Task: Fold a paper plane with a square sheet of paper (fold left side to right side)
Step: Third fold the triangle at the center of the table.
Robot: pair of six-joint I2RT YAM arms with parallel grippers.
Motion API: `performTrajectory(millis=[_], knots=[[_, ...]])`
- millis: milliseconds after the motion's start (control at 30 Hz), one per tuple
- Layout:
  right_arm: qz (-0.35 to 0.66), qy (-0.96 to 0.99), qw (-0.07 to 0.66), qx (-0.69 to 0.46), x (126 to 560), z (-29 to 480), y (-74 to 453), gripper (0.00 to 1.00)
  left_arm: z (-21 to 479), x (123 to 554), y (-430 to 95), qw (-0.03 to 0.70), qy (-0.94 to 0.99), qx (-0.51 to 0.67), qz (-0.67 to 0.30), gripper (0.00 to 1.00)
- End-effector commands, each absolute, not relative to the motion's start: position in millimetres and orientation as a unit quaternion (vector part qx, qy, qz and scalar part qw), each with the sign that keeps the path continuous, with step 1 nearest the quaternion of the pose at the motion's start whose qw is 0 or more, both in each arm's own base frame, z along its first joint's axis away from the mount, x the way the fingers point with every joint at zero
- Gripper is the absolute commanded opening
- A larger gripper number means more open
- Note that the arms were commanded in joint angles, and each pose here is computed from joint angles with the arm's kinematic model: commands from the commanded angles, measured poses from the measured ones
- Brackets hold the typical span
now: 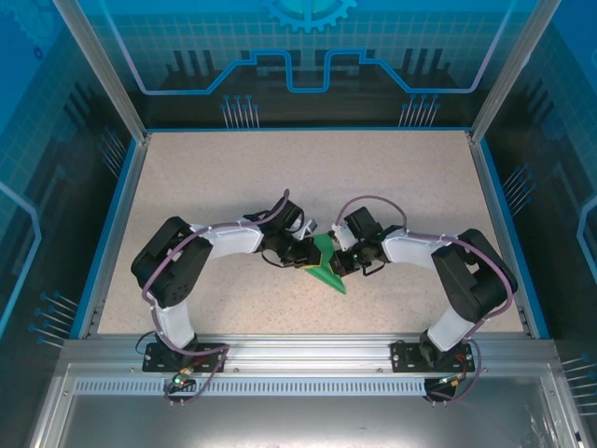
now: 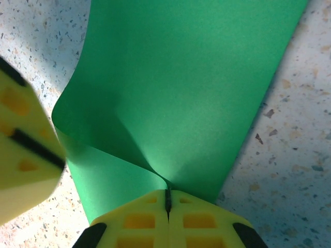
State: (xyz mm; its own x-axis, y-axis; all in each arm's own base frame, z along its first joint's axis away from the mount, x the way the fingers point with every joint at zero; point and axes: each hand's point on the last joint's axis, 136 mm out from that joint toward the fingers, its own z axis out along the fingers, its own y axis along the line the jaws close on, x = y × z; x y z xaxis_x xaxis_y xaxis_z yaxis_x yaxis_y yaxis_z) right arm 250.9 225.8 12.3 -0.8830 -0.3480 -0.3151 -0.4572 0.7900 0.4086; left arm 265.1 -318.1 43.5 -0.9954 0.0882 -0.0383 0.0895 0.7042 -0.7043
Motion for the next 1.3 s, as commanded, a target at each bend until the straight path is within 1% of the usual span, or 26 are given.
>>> performTrajectory(millis=[0, 567, 733, 833, 933, 1000, 1133, 1267], knots=[[0.208, 0.952, 0.068, -0.213, 235, -6, 213, 0.02, 37, 259, -325, -0.013, 0.917, 0.051, -0.395, 0.13], [0.194, 0.956, 0.065, -0.211, 237, -8, 209, 0.03, 6, 244, -306, -0.036, 0.935, 0.036, -0.352, 0.13], [0.21, 0.952, 0.087, -0.206, 247, 8, 216, 0.05, -4, 239, -299, -0.044, 0.941, 0.033, -0.334, 0.12], [0.222, 0.948, 0.11, -0.198, 260, 28, 219, 0.12, -10, 235, -295, -0.049, 0.944, 0.031, -0.326, 0.12], [0.227, 0.946, 0.135, -0.19, 270, 51, 218, 0.23, -14, 233, -292, -0.051, 0.945, 0.027, -0.321, 0.12], [0.228, 0.945, 0.142, -0.189, 268, 60, 216, 0.29, -15, 234, -292, -0.051, 0.945, 0.027, -0.321, 0.12], [0.242, 0.942, 0.132, -0.191, 251, 74, 213, 0.32, -15, 234, -294, -0.051, 0.945, 0.027, -0.323, 0.12], [0.325, 0.923, 0.084, -0.19, 216, 83, 229, 0.32, -14, 235, -293, -0.05, 0.945, 0.028, -0.323, 0.12]])
